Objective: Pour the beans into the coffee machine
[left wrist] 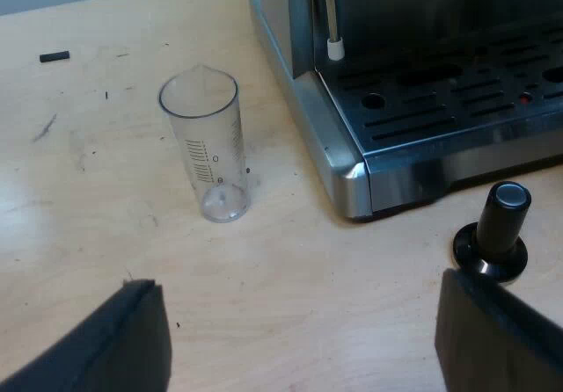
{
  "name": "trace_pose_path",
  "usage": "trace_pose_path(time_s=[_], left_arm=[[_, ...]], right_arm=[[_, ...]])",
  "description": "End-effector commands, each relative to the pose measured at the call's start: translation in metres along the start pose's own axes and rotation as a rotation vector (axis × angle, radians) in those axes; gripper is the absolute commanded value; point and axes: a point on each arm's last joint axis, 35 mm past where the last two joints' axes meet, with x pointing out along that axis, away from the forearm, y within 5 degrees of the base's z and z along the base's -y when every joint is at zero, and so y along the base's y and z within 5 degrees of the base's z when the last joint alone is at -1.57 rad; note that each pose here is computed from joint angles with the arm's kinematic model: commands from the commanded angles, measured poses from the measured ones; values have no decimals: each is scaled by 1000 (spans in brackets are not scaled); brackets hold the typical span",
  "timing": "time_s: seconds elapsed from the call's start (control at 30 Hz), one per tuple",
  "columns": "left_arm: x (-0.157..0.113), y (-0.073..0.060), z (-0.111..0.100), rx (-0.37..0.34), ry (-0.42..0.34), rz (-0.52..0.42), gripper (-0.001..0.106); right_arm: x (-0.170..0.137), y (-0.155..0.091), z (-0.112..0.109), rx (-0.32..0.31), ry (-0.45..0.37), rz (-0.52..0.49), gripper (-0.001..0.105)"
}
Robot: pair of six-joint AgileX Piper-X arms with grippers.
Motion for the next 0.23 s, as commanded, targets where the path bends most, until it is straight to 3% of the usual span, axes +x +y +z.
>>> trace_pose_path(time_s=[0.03,0.23], left_arm=[[0,0,2,2,-6,-5,66],[0,0,2,2,-6,-7,66]], right_arm=[[0,0,2,1,-6,6,79],[0,0,2,1,-6,6,79]])
